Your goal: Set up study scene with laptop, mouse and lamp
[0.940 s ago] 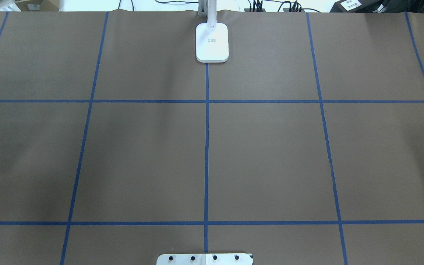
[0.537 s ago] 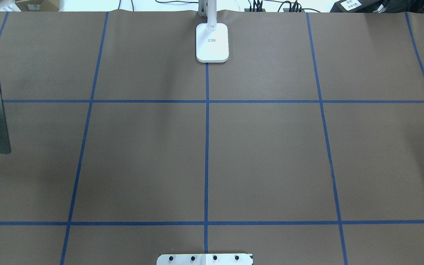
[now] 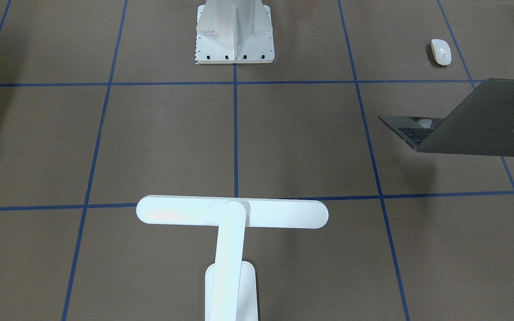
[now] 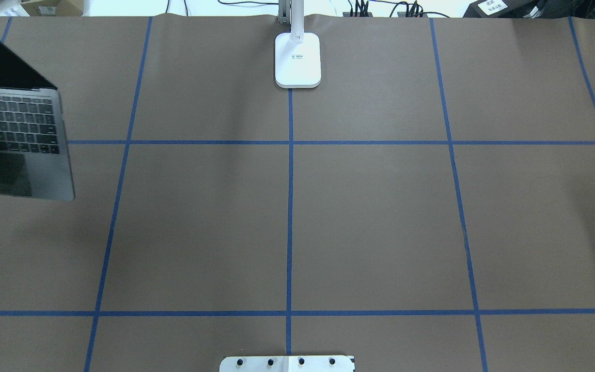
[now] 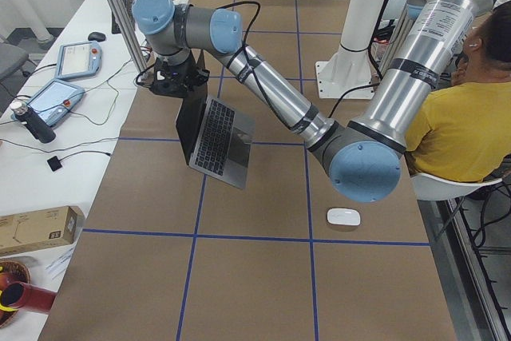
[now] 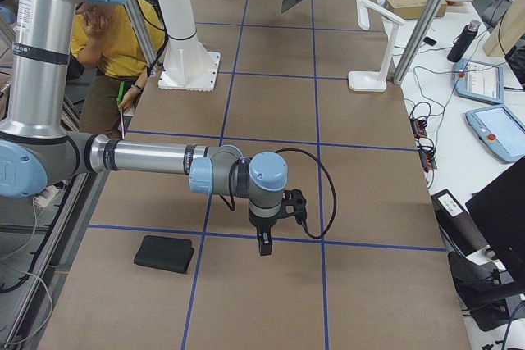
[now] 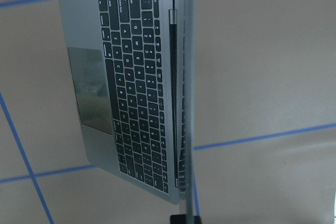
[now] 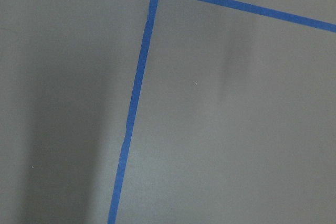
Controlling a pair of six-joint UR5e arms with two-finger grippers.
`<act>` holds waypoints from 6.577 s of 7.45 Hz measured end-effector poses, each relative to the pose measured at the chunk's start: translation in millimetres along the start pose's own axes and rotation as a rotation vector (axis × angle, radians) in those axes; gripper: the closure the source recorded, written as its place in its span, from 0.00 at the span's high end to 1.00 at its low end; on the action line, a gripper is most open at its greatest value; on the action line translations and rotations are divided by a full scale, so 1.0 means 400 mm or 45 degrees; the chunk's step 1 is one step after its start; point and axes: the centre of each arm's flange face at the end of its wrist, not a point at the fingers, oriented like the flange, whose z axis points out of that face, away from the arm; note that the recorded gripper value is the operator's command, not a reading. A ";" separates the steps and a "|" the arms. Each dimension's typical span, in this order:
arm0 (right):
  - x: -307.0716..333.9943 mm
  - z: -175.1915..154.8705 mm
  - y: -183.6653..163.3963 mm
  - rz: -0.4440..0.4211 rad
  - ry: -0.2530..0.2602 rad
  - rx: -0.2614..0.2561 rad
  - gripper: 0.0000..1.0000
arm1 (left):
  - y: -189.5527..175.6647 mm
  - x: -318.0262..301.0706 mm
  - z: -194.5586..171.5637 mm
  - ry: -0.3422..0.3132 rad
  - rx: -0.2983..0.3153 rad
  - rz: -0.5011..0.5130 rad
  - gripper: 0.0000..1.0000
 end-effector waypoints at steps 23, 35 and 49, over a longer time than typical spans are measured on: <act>-0.008 -0.013 -0.014 -0.041 0.014 0.048 1.00 | 0.522 0.126 0.634 0.018 0.034 -0.007 1.00; 0.167 -0.023 0.100 0.128 0.068 0.142 1.00 | -0.495 -0.179 0.195 -0.077 0.410 1.729 1.00; 0.171 0.147 0.388 1.696 -0.213 -0.149 0.99 | -0.951 -0.415 0.150 -0.283 0.439 1.782 1.00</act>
